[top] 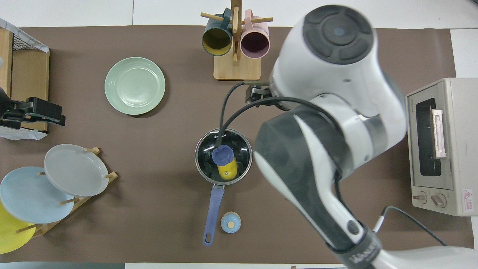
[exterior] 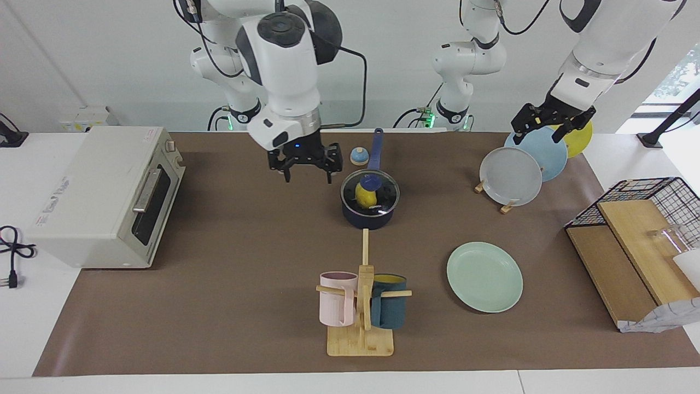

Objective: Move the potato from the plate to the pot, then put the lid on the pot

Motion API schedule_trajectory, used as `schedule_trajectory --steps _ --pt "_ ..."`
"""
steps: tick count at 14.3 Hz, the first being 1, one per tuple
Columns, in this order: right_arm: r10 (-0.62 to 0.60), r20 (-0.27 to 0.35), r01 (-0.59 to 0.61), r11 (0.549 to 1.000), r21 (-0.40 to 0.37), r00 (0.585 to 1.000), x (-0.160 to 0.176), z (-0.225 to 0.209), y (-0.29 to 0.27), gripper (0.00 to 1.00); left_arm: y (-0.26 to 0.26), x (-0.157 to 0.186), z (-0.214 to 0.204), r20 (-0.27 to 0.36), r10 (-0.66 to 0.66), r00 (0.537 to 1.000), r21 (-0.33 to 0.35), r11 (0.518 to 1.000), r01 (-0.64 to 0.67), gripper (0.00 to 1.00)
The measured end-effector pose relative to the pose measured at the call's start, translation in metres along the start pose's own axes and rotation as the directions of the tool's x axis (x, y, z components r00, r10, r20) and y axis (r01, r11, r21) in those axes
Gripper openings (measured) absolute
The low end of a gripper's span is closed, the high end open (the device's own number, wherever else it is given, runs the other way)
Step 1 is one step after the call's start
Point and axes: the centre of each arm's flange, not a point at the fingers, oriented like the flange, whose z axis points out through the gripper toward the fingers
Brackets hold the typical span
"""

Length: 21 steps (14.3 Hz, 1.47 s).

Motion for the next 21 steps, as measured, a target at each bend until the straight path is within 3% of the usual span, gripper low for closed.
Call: schedule_trajectory --steps 2,6,10,18,21 --pt "-0.057 0.005 0.057 0.998 -0.031 0.998 0.006 -0.018 0.049 1.0 0.0 0.001 -0.001 -0.011 -0.002 1.0 -0.001 1.0 0.002 1.0" --pt "-0.127 0.078 0.132 0.99 -0.056 0.989 0.007 -0.037 0.145 1.0 0.001 0.006 -0.006 -0.062 -0.005 0.998 -0.006 1.0 0.005 1.0" --pt "-0.091 0.124 0.099 0.993 -0.058 0.988 0.003 -0.03 0.203 1.0 -0.001 0.008 -0.005 -0.071 -0.009 0.997 -0.007 1.0 0.008 1.0" --pt "-0.107 0.153 0.119 0.99 -0.073 0.982 -0.036 -0.025 0.234 1.0 0.004 0.008 -0.004 -0.074 -0.002 0.997 -0.007 1.0 0.001 1.0" --pt "-0.104 0.099 0.112 0.991 -0.076 0.99 -0.034 -0.023 0.239 1.0 0.005 0.008 -0.004 -0.075 0.0 0.997 -0.007 1.0 0.0 1.0"
